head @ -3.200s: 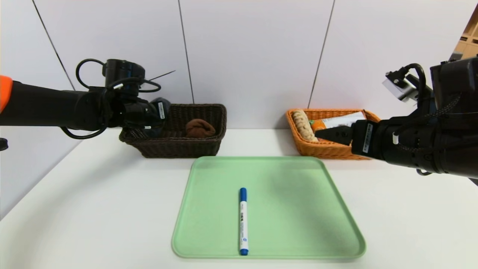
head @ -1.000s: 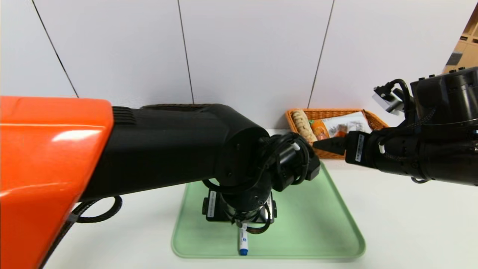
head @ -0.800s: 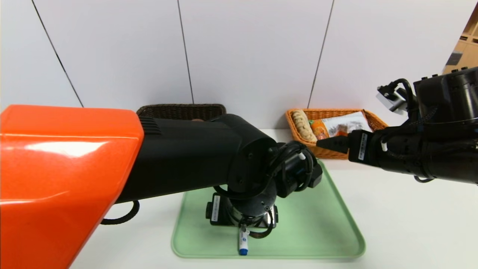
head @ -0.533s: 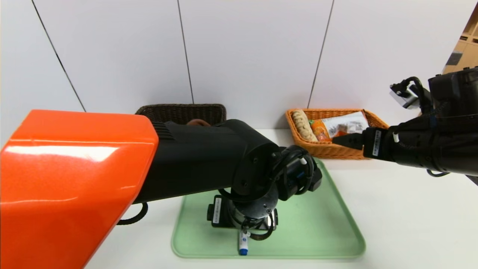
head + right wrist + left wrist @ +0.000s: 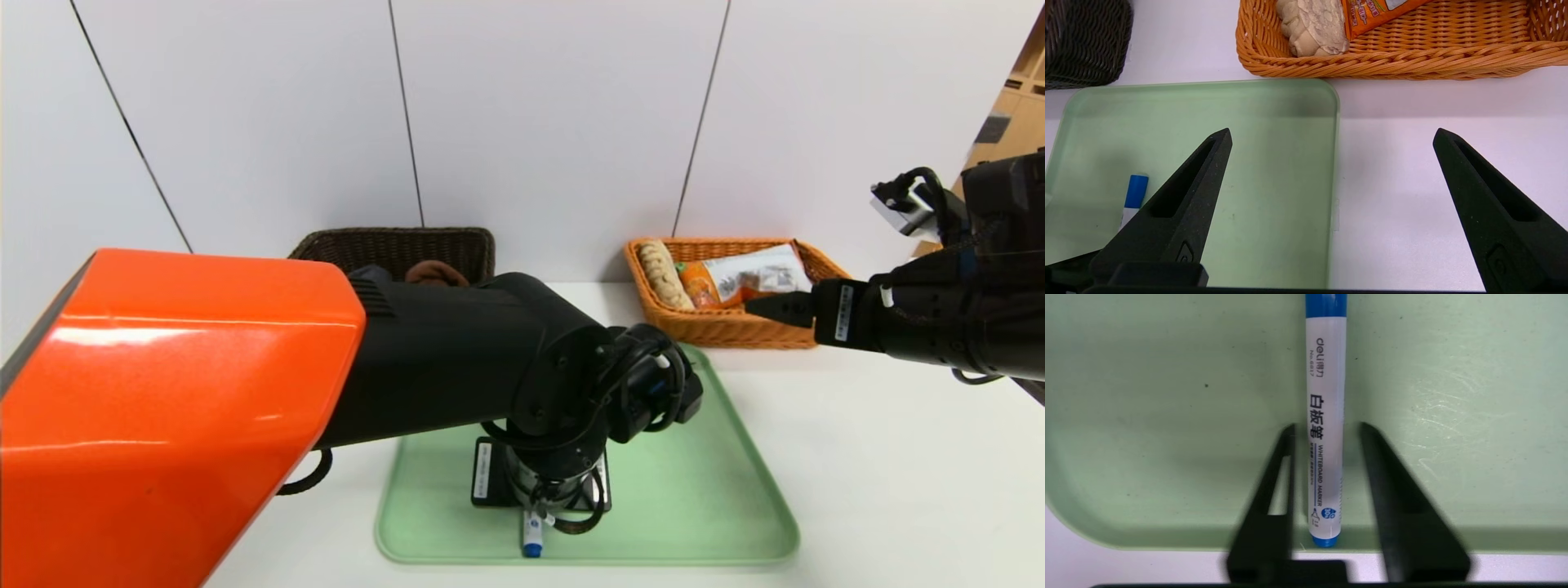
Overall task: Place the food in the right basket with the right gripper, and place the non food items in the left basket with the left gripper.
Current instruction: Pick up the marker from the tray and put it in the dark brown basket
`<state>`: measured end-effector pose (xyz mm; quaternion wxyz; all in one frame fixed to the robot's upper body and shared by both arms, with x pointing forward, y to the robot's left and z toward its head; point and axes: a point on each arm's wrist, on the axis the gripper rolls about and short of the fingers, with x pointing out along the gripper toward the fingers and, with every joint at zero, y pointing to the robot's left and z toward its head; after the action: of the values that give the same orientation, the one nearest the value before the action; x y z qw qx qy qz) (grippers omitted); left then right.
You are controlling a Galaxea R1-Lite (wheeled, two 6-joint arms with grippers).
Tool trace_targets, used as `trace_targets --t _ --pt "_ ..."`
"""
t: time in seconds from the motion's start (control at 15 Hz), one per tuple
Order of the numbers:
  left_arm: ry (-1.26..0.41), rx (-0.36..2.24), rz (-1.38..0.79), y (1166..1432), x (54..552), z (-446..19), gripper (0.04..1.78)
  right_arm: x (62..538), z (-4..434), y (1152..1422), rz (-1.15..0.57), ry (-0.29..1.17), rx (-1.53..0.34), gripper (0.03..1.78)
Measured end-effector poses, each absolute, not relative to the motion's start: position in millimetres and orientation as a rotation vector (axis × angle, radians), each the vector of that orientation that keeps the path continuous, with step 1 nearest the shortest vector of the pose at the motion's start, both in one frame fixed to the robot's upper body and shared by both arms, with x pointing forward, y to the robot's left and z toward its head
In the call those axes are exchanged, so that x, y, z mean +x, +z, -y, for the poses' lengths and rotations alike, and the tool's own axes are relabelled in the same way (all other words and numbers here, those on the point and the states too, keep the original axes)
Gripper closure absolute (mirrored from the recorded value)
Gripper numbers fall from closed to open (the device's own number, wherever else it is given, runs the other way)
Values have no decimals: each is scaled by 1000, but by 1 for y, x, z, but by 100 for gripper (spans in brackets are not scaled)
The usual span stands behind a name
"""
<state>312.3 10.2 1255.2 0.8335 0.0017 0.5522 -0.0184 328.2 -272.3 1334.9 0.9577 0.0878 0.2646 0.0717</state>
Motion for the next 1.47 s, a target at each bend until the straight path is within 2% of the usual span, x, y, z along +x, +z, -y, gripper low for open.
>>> trace_targets --t 0.07,0.2,0.47,0.6,0.8,1.0,1.13,1.33,1.47 --pt "-36 6 -1174 1252 313 -10 164 327 273 1335 -535 146 180 11" --pt "-35 7 -1175 1250 313 -10 164 326 273 1336 -531 148 181 11" --pt "-80 -46 -1131 1273 312 -16 164 320 274 1333 -542 159 184 11" --pt "-140 -98 -1065 1301 309 -25 164 317 275 1331 -550 161 185 11" --pt "-208 -212 -905 1358 307 -52 164 314 276 1330 -554 170 192 11" --pt "-148 -349 -686 1414 319 -96 164 312 276 1331 -550 171 193 11" --pt "-93 -432 -591 1439 330 -126 164 311 276 1331 -547 170 193 11" --pt "16 -525 -509 1450 361 -168 164 311 277 1332 -542 170 193 11" --pt "90 -555 -517 1438 390 -190 164 310 277 1334 -537 170 193 11"
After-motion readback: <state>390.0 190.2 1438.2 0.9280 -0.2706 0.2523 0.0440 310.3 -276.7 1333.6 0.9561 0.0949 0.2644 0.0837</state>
